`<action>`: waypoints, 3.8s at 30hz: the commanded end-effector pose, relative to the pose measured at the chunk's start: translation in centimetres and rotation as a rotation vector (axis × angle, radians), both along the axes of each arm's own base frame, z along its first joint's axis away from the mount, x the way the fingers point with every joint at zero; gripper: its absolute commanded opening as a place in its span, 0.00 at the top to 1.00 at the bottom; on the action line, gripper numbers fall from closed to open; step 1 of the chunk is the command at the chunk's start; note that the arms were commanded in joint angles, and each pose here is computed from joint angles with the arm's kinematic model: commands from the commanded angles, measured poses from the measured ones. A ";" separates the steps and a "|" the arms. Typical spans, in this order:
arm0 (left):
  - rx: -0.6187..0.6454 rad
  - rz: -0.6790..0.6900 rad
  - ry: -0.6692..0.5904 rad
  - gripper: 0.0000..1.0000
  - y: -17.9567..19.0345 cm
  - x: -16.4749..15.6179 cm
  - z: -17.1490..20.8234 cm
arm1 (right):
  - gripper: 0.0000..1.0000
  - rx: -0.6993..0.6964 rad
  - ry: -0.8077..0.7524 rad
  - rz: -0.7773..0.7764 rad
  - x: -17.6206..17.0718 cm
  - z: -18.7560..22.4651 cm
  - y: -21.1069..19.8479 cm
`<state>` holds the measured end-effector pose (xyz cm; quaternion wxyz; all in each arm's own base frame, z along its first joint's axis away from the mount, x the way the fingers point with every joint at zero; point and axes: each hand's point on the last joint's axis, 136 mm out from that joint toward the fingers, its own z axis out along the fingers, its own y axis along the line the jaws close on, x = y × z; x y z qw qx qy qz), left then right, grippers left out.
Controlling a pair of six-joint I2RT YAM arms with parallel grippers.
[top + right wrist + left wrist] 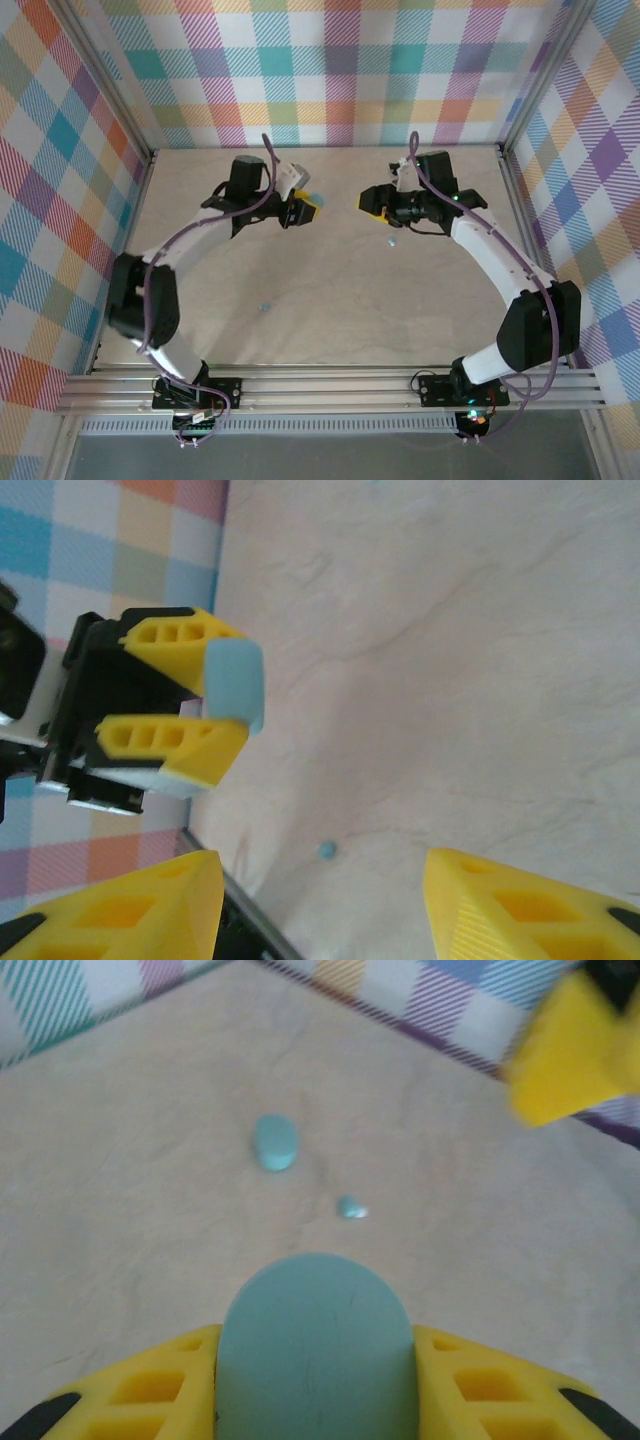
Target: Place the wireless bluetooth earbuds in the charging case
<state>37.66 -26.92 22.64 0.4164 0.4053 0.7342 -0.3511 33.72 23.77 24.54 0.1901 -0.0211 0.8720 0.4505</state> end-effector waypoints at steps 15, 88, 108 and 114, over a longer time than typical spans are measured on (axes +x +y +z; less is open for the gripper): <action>-0.041 -0.299 -0.103 0.72 -0.5 -12.5 5.3 | 0.41 0.105 -0.041 0.316 -8.0 4.9 7.3; -0.443 -0.162 -0.333 0.31 -0.7 -11.3 13.3 | 0.89 0.571 0.056 0.188 -7.7 12.0 7.7; -0.453 -0.188 -0.319 0.64 -1.1 -11.5 13.7 | 0.87 0.575 0.080 0.213 -8.1 11.8 8.2; -0.447 -0.184 -0.313 0.66 -0.9 -11.7 13.7 | 0.76 0.555 0.078 0.208 -8.1 11.1 8.2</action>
